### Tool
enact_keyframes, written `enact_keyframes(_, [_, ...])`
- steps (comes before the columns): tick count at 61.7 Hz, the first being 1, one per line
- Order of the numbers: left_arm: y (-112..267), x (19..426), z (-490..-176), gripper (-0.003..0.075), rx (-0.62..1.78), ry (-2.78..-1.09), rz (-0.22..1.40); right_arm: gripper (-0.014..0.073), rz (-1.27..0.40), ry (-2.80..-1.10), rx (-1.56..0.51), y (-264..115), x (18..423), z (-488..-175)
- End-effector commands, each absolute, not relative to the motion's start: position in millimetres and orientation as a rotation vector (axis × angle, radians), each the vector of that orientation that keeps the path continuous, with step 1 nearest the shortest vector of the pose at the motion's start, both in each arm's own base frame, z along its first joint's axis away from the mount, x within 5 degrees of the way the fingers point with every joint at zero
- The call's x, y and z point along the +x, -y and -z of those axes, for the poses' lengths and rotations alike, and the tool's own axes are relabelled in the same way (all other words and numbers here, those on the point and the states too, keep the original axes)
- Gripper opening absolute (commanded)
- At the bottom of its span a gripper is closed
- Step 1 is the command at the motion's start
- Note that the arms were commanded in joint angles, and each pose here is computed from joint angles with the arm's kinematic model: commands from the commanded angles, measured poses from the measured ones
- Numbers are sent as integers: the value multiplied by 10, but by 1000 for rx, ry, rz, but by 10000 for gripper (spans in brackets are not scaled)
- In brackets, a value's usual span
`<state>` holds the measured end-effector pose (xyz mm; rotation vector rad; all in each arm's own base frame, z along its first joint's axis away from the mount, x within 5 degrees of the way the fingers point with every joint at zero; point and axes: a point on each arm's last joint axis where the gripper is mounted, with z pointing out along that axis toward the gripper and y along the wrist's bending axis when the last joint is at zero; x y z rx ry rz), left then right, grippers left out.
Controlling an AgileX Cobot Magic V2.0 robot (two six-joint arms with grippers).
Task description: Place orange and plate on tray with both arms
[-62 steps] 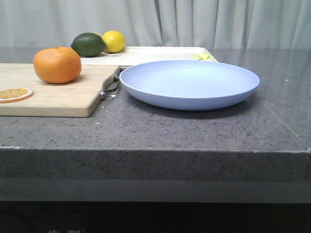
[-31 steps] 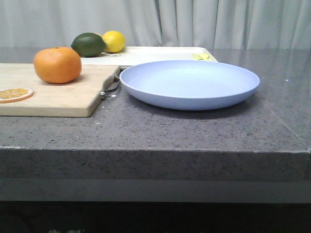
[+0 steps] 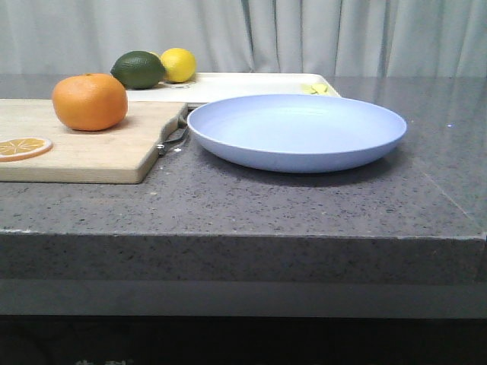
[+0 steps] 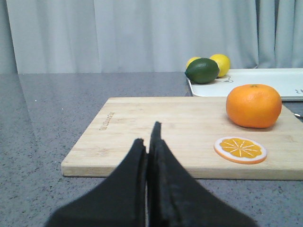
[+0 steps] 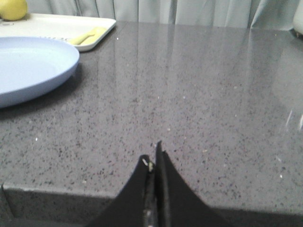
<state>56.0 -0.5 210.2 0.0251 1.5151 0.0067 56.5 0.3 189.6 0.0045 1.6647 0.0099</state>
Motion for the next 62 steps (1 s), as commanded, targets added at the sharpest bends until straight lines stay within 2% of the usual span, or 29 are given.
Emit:
enact_keyframes(1, [14,535,-2185,-18,21,-1397,12,-61,0,-1507,4,1,548,-2042])
enact_keyframes(18, [22,514,-2276,-18,24,-1299,22,-61,0,-1394,4,1,479,-2385])
enact_keyframes(29, [2,450,-2575,-18,-91,-1265,139,-61,-1,-1418,3,0,383,-2837])
enact_keyframes(39, [12,435,-3082,-18,-89,-1379,143,-61,-6,-1509,7,-1,475,-3268])
enact_keyframes(45, [18,638,-3301,-18,-91,-1509,135,-61,-1,-1557,2,0,671,-3483])
enact_keyframes(52, [21,911,-3428,-18,-66,-1580,102,-61,-3,-1608,1,-1,880,-3579])
enact_keyframes(62, [23,1167,-3452,-18,-70,-1626,99,-46,-3,-1601,1,-1,1012,-3627])
